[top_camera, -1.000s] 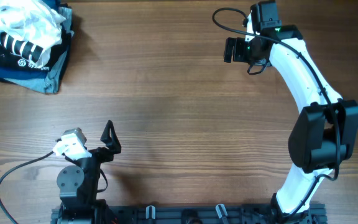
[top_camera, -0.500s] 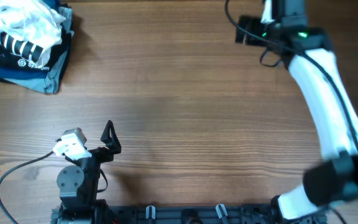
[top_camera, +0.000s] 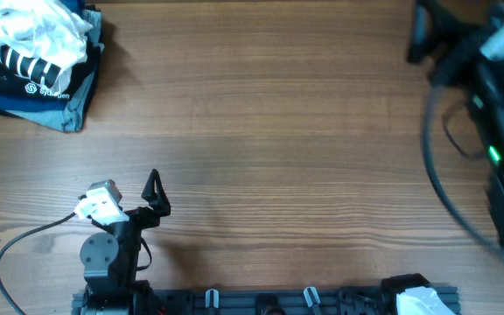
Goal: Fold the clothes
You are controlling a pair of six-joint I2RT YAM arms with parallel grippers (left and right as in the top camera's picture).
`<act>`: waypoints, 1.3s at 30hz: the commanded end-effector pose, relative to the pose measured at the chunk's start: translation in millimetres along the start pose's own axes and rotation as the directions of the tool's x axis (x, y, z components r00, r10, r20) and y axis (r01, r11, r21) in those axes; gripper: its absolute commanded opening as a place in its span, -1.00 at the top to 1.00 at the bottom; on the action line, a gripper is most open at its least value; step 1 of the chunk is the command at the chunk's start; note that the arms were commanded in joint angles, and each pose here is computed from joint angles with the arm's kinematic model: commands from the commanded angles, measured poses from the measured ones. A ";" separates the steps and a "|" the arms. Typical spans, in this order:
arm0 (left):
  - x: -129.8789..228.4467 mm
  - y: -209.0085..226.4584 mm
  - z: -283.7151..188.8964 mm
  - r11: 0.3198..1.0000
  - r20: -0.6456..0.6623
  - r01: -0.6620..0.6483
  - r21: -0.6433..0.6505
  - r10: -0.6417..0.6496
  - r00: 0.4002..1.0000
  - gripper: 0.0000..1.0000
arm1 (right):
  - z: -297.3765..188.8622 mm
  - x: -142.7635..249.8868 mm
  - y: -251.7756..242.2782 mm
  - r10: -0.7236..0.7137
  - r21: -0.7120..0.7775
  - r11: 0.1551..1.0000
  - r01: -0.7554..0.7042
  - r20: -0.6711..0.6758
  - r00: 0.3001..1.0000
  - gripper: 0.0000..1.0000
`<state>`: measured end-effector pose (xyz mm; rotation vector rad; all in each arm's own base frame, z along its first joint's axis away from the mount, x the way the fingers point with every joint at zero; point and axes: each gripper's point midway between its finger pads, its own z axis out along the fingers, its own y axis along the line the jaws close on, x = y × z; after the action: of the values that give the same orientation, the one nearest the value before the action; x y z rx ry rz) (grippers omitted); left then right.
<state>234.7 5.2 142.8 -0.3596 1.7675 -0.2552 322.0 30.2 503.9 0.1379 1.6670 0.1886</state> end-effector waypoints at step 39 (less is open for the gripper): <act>0.2 -2.7 -0.1 1.000 0.003 -0.016 0.017 0.016 1.000 -1.00 | -66.7 374.2 -109.1 0.350 0.235 0.922 -0.307 -0.170 0.921 -1.00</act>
<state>234.7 5.1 142.8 -0.3589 1.7668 -0.2554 218.7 -0.2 136.0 0.5312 1.8636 0.2971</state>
